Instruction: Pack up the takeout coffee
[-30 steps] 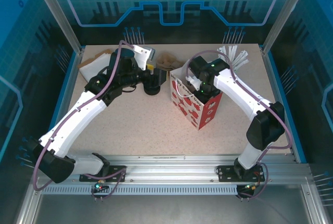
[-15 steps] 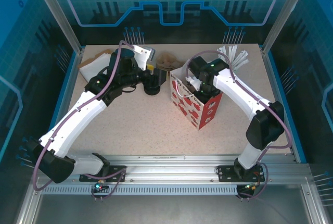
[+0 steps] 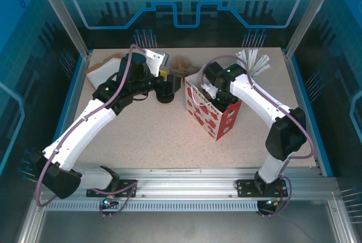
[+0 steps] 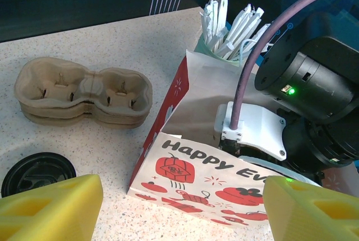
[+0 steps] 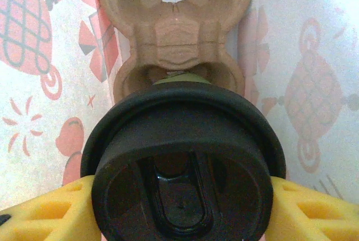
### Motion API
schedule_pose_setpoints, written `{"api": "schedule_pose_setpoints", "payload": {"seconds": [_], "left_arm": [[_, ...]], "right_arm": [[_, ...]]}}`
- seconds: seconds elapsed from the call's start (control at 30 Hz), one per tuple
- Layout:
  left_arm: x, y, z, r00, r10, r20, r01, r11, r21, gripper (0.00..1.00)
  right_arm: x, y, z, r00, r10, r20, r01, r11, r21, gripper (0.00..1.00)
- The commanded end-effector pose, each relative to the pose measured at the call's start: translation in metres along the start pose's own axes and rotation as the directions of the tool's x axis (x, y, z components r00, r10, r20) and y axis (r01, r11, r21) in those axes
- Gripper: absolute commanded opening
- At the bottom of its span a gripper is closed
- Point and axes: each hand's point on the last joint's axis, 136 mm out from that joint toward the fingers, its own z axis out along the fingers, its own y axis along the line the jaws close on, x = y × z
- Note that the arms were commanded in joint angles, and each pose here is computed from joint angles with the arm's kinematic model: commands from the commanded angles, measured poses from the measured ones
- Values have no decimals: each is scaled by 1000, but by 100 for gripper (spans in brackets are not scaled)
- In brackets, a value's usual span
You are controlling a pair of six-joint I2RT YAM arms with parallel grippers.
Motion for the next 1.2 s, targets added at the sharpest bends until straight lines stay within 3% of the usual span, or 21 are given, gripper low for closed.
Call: {"api": "schedule_pose_setpoints", "payload": {"seconds": [0.0, 1.17], "left_arm": [[0, -2, -5, 1000, 7, 18, -7, 1000, 1, 77], [3, -3, -5, 1000, 0, 16, 0, 1000, 7, 77]], "right_arm": [[1, -1, 10, 1000, -2, -26, 2, 1000, -2, 37], [16, -7, 58, 993, 16, -115, -18, 1000, -21, 36]]}}
